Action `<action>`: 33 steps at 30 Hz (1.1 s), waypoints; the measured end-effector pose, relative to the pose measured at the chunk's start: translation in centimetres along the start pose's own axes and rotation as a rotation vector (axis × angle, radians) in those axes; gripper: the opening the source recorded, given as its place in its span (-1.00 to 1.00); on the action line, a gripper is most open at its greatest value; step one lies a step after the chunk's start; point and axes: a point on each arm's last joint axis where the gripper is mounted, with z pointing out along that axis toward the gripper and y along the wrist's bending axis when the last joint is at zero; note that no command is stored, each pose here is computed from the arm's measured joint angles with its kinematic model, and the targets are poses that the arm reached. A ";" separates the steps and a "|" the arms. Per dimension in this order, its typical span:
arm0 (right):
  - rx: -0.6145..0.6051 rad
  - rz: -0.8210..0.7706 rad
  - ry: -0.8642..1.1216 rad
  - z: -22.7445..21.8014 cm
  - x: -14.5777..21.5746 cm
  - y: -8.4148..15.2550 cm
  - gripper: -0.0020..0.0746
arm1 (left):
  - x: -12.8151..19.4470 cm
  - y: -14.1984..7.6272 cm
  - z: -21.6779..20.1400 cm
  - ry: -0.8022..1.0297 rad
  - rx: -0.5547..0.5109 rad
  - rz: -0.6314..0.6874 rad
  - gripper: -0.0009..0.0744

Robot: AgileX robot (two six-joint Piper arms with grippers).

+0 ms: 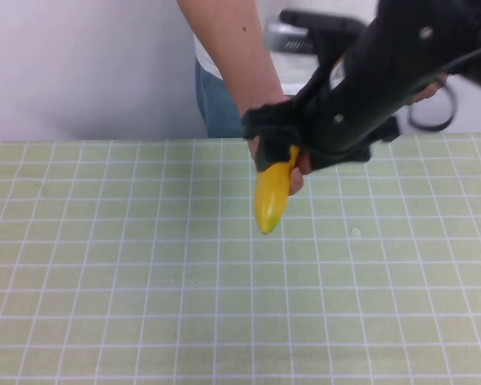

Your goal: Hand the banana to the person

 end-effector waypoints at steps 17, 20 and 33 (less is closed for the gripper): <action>0.237 -0.190 -0.100 -9.2 9.4 -5.2 -0.96 | 0.0 0.0 0.0 0.000 0.000 0.000 -0.99; 0.187 -0.196 -0.105 -8.2 12.6 -6.4 -0.96 | 0.0 0.0 0.0 0.000 0.000 0.000 -0.99; 0.180 -0.141 -0.154 -10.9 18.3 -10.3 -0.96 | 0.0 0.0 0.0 0.000 0.000 0.000 -0.99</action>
